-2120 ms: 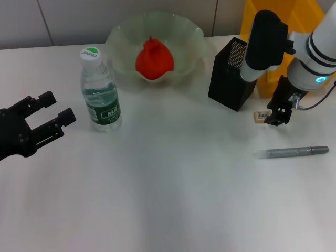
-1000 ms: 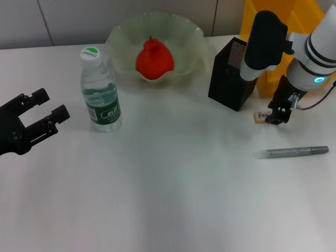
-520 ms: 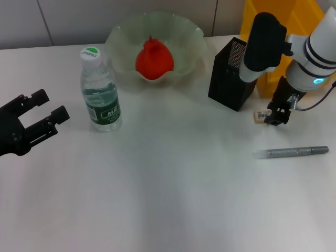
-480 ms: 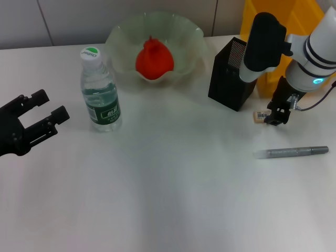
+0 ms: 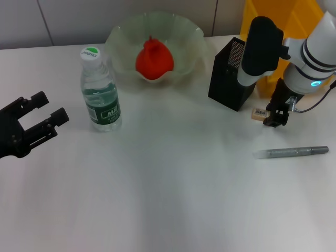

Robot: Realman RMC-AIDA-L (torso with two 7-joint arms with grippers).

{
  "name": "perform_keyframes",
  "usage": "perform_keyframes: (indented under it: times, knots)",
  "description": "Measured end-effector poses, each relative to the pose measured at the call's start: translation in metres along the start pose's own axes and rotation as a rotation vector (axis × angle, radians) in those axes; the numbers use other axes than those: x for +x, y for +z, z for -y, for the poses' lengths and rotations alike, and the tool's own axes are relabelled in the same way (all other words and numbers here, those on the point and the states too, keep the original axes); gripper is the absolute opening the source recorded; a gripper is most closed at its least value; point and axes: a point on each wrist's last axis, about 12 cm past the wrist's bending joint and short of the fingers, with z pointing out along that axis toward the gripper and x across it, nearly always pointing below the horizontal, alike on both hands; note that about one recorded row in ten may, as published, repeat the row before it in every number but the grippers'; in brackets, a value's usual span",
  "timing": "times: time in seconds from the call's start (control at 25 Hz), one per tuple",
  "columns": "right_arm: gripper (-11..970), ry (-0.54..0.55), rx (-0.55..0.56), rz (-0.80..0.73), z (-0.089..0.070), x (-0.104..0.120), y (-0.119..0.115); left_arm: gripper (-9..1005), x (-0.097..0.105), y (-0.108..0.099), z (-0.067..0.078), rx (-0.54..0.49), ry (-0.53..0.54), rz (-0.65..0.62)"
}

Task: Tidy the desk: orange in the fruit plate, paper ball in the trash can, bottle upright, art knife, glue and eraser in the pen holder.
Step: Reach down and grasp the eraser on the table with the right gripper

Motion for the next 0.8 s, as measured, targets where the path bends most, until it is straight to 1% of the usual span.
perform_keyframes:
  times: [0.52,0.72,0.8]
  knots:
    - [325,0.002,0.018,0.01,0.0006,-0.0011,0.0016,738,0.0008,-0.0012,0.0003,-0.003,-0.002,0.0]
    - [209,0.012,0.031,0.018,0.0019,-0.0014,0.0019,738,0.0007,-0.0013,0.0002,-0.004,-0.002,0.0]
    - [192,0.014,0.033,0.019,0.0022,-0.0014,0.002,738,0.0007,-0.0013,0.0002,-0.004,-0.002,0.0]
